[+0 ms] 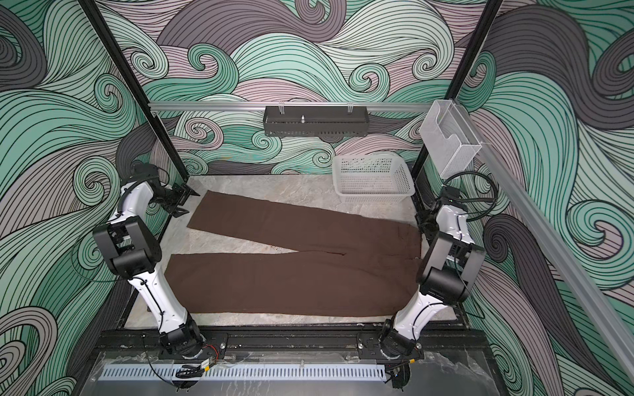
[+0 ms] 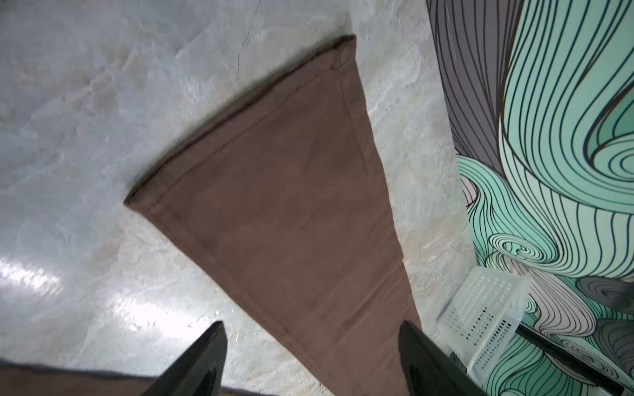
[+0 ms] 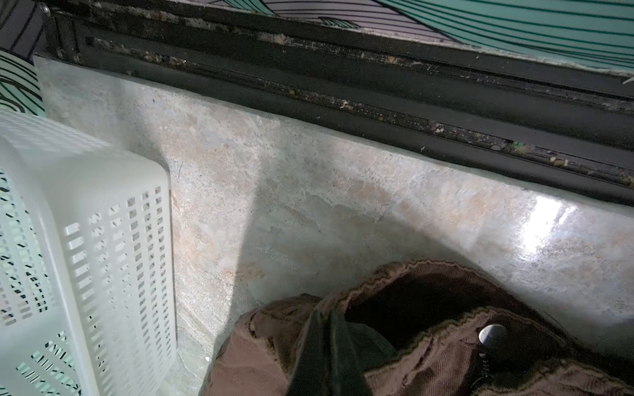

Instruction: Fold and stack the trousers

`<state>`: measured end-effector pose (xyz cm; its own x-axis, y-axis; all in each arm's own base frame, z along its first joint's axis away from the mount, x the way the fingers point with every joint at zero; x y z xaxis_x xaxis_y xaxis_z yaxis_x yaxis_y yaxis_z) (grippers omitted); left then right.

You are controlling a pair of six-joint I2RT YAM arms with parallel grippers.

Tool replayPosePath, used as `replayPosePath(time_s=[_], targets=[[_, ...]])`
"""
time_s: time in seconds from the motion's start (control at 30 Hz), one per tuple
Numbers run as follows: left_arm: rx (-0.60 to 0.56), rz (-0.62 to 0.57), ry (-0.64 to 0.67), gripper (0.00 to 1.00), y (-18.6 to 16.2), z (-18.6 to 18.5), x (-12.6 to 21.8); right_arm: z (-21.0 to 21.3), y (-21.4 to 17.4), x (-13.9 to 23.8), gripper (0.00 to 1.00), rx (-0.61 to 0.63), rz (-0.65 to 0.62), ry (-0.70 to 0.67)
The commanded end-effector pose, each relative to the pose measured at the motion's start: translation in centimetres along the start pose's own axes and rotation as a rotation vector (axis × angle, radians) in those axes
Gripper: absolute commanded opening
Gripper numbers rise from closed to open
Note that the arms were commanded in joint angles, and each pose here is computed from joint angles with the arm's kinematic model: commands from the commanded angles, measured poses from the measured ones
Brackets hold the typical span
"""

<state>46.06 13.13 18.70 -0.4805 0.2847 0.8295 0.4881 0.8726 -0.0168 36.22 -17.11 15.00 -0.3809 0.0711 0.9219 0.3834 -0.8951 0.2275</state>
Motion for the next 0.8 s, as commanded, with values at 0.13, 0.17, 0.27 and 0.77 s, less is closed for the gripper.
replayPosePath(time_s=[0.13, 0.17, 0.27, 0.77], targets=[[0.015, -0.028, -0.074, 0.81, 4.2, -3.2, -3.3, 0.8, -0.8, 0.5, 0.0, 0.028, -0.005, 0.029], [0.012, -0.029, -0.082, 0.8, 4.5, -3.5, -4.2, 0.9, -0.9, 0.5, 0.0, 0.03, -0.006, 0.031], [0.005, -0.019, -0.104, 0.79, 5.1, -4.3, -6.8, 1.0, -1.0, 0.3, 0.0, 0.033, -0.007, 0.037], [0.047, 0.078, 0.044, 0.77, 3.0, -1.1, -14.2, 0.1, -1.1, -1.4, 0.0, 0.021, 0.025, 0.012]])
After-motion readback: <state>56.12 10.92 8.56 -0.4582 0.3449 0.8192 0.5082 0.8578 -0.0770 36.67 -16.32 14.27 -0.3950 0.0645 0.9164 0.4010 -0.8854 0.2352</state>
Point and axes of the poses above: each gripper's point midway between its finger pads, its own x axis back along the fingers, its own z axis along the line the jaws close on, y = z × x, the point moved 5 cm from there along x, back along the fingers, and after that the axes turned 10 degrees about x, right-handed, at the moved point
